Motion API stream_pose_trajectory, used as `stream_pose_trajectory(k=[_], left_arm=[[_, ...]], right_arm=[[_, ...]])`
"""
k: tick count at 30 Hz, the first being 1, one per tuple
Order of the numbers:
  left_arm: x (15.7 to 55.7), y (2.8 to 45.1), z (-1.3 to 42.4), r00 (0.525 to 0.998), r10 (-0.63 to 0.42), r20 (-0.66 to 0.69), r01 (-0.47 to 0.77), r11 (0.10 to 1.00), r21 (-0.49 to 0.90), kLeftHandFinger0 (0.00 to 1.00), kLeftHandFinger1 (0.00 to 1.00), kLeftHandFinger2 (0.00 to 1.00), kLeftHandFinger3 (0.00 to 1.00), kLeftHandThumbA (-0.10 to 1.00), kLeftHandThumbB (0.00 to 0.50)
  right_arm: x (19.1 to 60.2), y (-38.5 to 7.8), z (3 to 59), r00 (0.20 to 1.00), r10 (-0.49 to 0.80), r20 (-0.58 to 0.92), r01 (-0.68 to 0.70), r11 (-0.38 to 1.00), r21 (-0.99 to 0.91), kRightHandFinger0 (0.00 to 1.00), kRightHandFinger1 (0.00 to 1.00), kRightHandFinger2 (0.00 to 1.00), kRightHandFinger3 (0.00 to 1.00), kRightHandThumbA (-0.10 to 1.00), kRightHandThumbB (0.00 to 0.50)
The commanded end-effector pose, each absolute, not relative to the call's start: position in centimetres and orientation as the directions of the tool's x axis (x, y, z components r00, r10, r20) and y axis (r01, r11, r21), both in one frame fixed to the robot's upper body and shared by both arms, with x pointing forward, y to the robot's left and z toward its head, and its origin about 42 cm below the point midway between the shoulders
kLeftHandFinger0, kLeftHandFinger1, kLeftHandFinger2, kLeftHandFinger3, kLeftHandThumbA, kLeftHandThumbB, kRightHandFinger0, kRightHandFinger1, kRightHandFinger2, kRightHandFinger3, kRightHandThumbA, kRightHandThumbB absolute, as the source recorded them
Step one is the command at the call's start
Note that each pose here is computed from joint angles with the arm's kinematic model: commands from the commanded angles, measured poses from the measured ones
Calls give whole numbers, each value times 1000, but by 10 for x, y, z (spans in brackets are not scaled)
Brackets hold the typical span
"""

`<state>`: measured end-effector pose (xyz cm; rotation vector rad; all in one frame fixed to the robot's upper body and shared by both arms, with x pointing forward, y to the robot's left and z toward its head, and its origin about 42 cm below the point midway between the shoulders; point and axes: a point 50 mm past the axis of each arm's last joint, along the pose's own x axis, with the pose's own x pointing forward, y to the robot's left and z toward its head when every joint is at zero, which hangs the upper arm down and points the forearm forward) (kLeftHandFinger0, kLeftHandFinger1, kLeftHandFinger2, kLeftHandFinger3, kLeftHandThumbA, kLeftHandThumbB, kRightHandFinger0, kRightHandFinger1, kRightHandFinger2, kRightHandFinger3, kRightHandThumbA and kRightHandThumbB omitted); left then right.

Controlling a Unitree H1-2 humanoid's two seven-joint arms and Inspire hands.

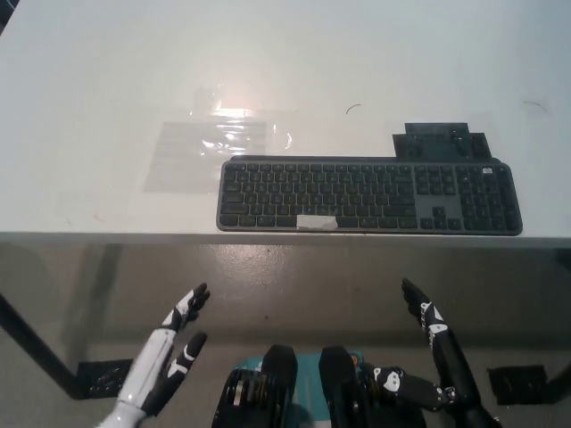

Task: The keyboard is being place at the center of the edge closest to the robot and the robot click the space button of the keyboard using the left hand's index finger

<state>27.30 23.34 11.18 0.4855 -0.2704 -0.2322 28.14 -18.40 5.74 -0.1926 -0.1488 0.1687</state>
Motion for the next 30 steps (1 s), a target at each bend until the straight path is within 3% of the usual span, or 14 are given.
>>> stream_pose_trajectory(k=[1, 3, 4, 8, 14, 18, 24, 30], left_arm=[[280, 226, 190, 796, -435, 420, -34, 661, 750, 6, 11, 364, 1000, 1000, 433], [283, 221, 205, 780, -457, 427, -64, 620, 782, 0, 0, 26, 1000, 1000, 425], [286, 217, 216, 775, -465, 428, -84, 595, 799, 0, 0, 1, 1000, 1000, 424], [298, 203, 241, 777, -475, 413, -145, 502, 852, 0, 0, 0, 1000, 1000, 428], [329, 177, 253, 783, -496, 376, -120, 472, 873, 0, 0, 0, 1000, 1000, 432], [351, 162, 258, 808, -504, 305, -96, 399, 912, 0, 10, 19, 1000, 1000, 396], [386, 145, 256, 851, -504, 150, 17, 312, 950, 73, 140, 123, 1000, 1000, 405], [405, 136, 255, 866, -491, 89, 49, 262, 964, 14, 174, 139, 1000, 1000, 405]], right_arm=[[285, -182, 68, 959, 177, 222, -134, 972, -194, 1000, 1000, 1000, 1000, 1000, 341], [283, -183, 68, 960, 175, 219, -131, 971, -199, 1000, 1000, 1000, 1000, 1000, 340], [283, -182, 68, 960, 176, 219, -132, 971, -198, 1000, 1000, 1000, 1000, 1000, 334], [286, -180, 69, 958, 178, 226, -133, 971, -199, 1000, 1000, 1000, 1000, 1000, 327], [288, -181, 72, 957, 182, 225, -138, 970, -198, 1000, 1000, 1000, 1000, 1000, 323], [289, -182, 73, 957, 180, 225, -135, 970, -202, 1000, 1000, 1000, 1000, 1000, 326], [290, -183, 76, 955, 178, 236, -130, 970, -205, 1000, 1000, 1000, 1000, 1000, 333], [290, -184, 77, 955, 177, 239, -129, 970, -205, 1000, 1000, 1000, 1000, 1000, 339]])
